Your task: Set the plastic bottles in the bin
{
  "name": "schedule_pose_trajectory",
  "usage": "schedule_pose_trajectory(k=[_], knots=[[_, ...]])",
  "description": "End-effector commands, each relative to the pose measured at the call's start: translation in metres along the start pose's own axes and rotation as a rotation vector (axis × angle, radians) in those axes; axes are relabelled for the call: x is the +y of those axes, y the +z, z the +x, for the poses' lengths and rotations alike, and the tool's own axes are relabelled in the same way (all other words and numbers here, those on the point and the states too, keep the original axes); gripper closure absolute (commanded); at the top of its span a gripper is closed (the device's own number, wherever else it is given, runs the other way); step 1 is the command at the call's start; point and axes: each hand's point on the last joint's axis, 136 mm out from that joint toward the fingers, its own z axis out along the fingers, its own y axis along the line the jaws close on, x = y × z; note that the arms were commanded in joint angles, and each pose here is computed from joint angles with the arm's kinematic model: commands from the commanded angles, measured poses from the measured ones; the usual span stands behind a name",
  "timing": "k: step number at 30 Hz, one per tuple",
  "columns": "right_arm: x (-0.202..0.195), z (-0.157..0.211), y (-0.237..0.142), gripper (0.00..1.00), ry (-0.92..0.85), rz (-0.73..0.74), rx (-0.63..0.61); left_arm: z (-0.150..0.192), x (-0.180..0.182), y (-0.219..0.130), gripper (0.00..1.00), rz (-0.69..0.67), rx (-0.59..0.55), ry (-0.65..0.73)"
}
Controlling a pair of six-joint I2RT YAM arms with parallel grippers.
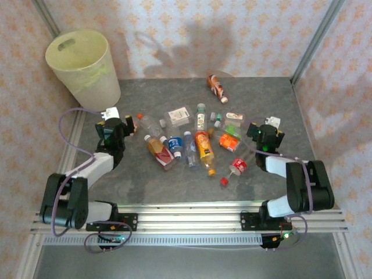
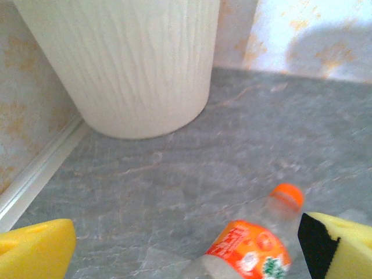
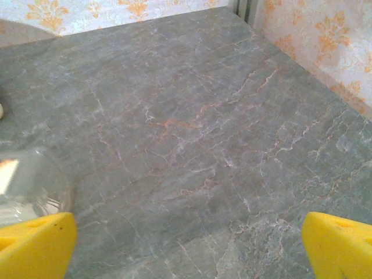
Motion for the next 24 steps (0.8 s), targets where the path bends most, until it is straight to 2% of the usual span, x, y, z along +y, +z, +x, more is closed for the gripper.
schedule_pose_trajectory(k=[1, 7, 11, 15, 16, 19, 24], knots=[[0.005, -0.018, -0.011, 0.01, 0.028, -0.015, 0.068, 0.007, 0.005, -0.017, 0.0, -0.038, 0.094, -0.024], [-0.001, -0.031, -0.033, 0.01, 0.213, 0.035, 0.187, 0.0, 0.015, -0.047, 0.0, -0.105, 0.226, -0.177], [-0.004, -0.014, -0.05, 0.01, 0.344, 0.068, 0.314, 0.022, 0.022, -0.066, 0.0, -0.142, 0.35, -0.295], [0.0, 0.007, -0.069, 0.01, 0.399, 0.054, 0.446, 0.045, 0.003, -0.077, 0.0, -0.054, 0.492, -0.355], [0.001, 0.005, -0.075, 0.01, 0.416, 0.043, 0.448, 0.047, -0.001, -0.078, 0.0, -0.041, 0.524, -0.36], [0.005, 0.004, -0.086, 0.01, 0.449, -0.001, 0.452, 0.049, -0.01, -0.076, 0.0, -0.013, 0.591, -0.305], [-0.001, -0.006, -0.101, 0.01, 0.502, -0.017, 0.388, 0.047, -0.003, -0.054, 0.0, -0.069, 0.7, -0.019]])
